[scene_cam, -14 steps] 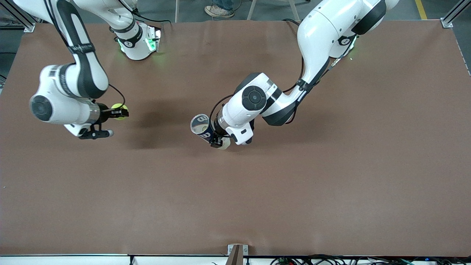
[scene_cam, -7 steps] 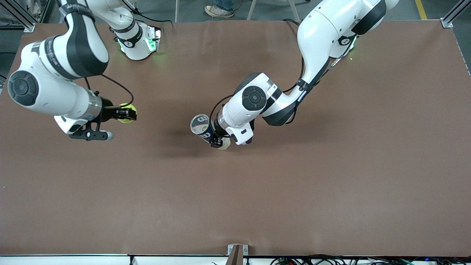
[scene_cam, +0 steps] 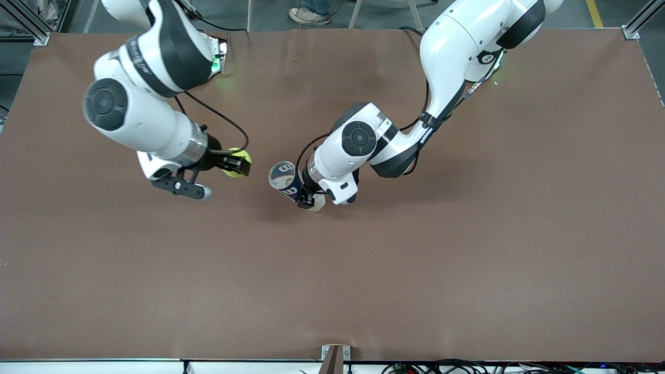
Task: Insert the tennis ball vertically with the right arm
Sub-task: 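Push the second ball into the can opening with the right gripper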
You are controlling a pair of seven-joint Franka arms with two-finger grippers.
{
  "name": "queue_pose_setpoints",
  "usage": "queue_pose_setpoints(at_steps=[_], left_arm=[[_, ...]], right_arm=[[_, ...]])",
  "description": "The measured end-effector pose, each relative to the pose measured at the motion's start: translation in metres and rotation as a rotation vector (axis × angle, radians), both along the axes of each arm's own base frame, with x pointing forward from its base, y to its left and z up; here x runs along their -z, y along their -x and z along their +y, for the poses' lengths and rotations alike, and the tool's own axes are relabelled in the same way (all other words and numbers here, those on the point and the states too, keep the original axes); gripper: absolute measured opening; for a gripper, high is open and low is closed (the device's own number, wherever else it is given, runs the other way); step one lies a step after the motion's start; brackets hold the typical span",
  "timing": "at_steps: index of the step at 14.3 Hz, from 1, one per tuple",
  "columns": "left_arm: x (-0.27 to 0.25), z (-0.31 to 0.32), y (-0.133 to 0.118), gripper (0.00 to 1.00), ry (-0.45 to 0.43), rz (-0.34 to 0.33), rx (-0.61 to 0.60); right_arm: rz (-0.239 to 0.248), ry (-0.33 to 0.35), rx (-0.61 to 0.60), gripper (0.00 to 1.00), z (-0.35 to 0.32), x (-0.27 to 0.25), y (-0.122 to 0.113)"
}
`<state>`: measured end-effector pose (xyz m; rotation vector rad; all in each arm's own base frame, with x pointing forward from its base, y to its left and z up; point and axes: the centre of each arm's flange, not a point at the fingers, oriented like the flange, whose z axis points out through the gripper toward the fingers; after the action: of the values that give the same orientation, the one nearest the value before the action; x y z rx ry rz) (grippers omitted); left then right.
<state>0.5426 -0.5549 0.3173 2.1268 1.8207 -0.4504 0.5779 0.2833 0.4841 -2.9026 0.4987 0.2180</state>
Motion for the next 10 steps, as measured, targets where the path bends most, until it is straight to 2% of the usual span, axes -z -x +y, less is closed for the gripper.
queue_pose_setpoints(at_steps=[3, 10], left_arm=[[0.000, 0.000, 0.000, 0.74, 0.000, 0.000, 0.000], [0.000, 0.000, 0.000, 0.74, 0.000, 0.000, 0.000]], right_arm=[[-0.025, -0.003, 0.011, 0.65, 0.031, 0.016, -0.001], [-0.023, 0.005, 0.052, 0.65, 0.064, 0.037, 0.006]])
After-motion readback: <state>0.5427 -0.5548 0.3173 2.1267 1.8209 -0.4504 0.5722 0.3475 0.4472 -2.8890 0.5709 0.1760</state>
